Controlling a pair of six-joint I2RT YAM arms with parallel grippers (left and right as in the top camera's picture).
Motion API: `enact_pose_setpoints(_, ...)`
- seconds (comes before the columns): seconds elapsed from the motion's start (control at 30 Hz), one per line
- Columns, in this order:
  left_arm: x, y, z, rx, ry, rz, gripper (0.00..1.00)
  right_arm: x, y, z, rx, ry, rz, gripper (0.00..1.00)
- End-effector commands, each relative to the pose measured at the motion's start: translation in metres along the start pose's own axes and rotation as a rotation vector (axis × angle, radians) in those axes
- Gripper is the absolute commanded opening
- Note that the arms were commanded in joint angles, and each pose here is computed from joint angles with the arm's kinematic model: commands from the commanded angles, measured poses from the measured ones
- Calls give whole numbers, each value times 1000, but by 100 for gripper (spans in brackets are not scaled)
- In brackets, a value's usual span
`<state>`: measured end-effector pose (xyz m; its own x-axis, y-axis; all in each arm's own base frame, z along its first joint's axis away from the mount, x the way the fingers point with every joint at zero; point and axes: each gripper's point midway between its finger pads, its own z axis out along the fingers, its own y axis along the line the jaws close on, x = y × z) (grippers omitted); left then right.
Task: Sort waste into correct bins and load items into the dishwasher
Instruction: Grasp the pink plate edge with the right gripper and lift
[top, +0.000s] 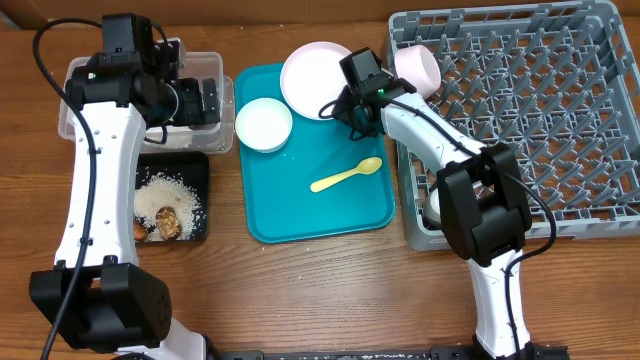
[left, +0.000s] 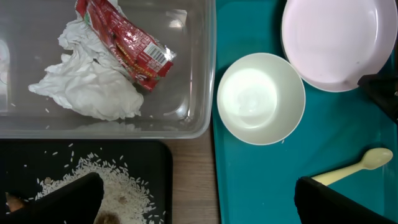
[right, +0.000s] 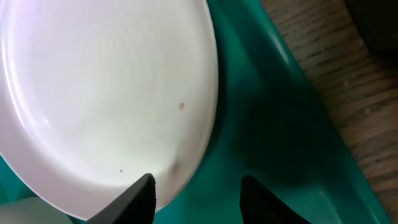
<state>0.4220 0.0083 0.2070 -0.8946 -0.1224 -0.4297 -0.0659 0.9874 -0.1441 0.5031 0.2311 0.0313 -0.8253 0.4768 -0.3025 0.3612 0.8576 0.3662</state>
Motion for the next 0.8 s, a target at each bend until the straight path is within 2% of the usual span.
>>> enact_pose_setpoints(0.0, -8, -2, -11, -4, -36, 0, 100, -2, -1, 7, 12, -28, 47, 46)
enact_pose_setpoints(0.13, -8, -2, -11, -4, -36, 0, 100, 3, -8, 20, 30, -15, 64, 40)
enact_pose_setpoints(0.17, -8, -2, -11, -4, -36, 0, 100, 1, -10, 21, 38, -24, 64, 35)
enact_pose_setpoints(0.4, -8, -2, -11, -4, -36, 0, 100, -2, -7, 21, 30, -42, 64, 21)
enact_pose_setpoints(0.6, -8, -2, -11, -4, -36, 0, 100, -1, -12, 21, 49, -37, 55, 4)
enact_pose_setpoints(0.77, -8, -2, -11, -4, -36, -1, 100, -1, -12, 20, 52, -31, 16, 4)
